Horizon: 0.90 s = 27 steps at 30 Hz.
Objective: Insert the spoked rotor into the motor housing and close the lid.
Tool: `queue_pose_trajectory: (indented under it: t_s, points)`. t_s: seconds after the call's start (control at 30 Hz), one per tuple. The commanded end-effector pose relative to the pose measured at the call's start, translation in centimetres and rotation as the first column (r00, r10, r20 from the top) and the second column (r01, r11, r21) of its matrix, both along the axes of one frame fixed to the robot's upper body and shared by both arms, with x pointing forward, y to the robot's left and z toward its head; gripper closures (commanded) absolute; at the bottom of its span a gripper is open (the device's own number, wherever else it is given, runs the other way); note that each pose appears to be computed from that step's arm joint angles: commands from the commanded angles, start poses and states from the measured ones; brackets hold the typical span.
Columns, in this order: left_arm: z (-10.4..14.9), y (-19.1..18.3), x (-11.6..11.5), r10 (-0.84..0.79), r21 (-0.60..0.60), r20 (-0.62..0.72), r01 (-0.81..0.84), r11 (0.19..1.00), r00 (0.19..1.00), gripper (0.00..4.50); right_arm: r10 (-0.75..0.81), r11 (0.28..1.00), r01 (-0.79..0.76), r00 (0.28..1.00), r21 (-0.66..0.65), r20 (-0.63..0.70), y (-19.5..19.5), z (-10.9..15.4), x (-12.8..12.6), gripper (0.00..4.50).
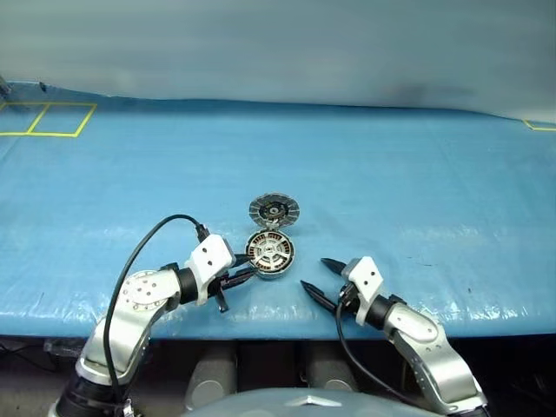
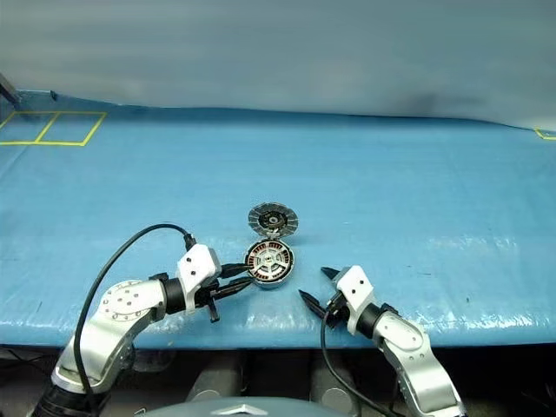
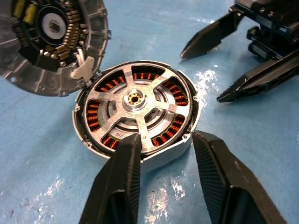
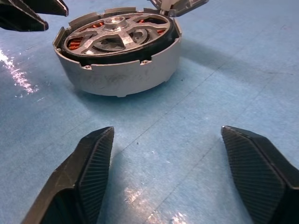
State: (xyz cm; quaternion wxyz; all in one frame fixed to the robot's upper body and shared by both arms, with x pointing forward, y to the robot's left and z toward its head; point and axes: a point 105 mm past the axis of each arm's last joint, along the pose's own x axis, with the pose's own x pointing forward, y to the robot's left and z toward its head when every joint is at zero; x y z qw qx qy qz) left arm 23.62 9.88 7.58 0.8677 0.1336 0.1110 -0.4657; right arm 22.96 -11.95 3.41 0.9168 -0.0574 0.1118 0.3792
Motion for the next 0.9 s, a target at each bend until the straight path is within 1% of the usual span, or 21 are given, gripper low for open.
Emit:
queue_pose_trajectory:
  t_s: [0.03, 0.13, 0.27, 0.3, 0.37, 0.47, 0.6, 0.73, 0.9]
  points:
    - [0.3, 0.4, -0.3, 0.042, -0.046, 0.064, -0.039, 0.998, 0.997, 4.47, -0.006, 1.0, 0.008, 0.997, -0.025, 0.071, -0.3, 2.5, 0.7, 1.95]
    - [-0.2, 0.4, -1.1, 0.034, -0.06, 0.07, -0.029, 0.998, 0.997, 4.5, -0.019, 0.997, 0.026, 0.995, -0.071, 0.1, -0.4, 3.8, 1.5, 2.92]
    - [-0.7, 0.8, -1.5, 0.04, -0.063, 0.088, -0.035, 0.997, 0.995, 4.5, 0.018, 0.997, -0.006, 0.99, -0.081, 0.14, 0.7, 5.9, 2.1, 4.24]
    - [-0.7, 0.8, -1.5, 0.049, -0.068, 0.094, -0.043, 0.997, 0.994, 4.5, 0.032, 0.996, -0.02, 0.989, -0.082, 0.147, 1.2, 6.3, 2.2, 4.48]
    - [-0.7, 0.9, -1.4, 0.066, -0.086, 0.101, -0.057, 0.995, 0.993, 4.5, 0.054, 0.995, -0.041, 0.987, -0.086, 0.152, 1.8, 6.7, 2.4, 4.48]
    - [-0.4, 1.1, -1.2, 0.111, -0.139, 0.117, -0.094, 0.986, 0.987, 4.5, 0.125, 0.989, -0.11, 0.979, -0.1, 0.161, 3.9, 7.2, 2.6, 4.48]
    - [-0.7, 1.4, -1.1, 0.126, -0.126, 0.111, -0.112, 0.986, 0.986, 4.5, 0.145, 0.987, -0.131, 0.978, -0.096, 0.147, 6.0, 7.0, 3.3, 4.48]
    - [-0.9, 1.4, -1.1, 0.134, -0.142, 0.096, -0.119, 0.983, 0.986, 4.5, 0.168, 0.984, -0.158, 0.976, -0.082, 0.136, 8.0, 6.8, 3.6, 4.48]
    - [-0.9, 1.5, -1.2, 0.142, -0.141, 0.092, -0.128, 0.982, 0.986, 4.5, 0.18, 0.982, -0.172, 0.977, -0.074, 0.113, 8.7, 6.0, 3.8, 4.48]
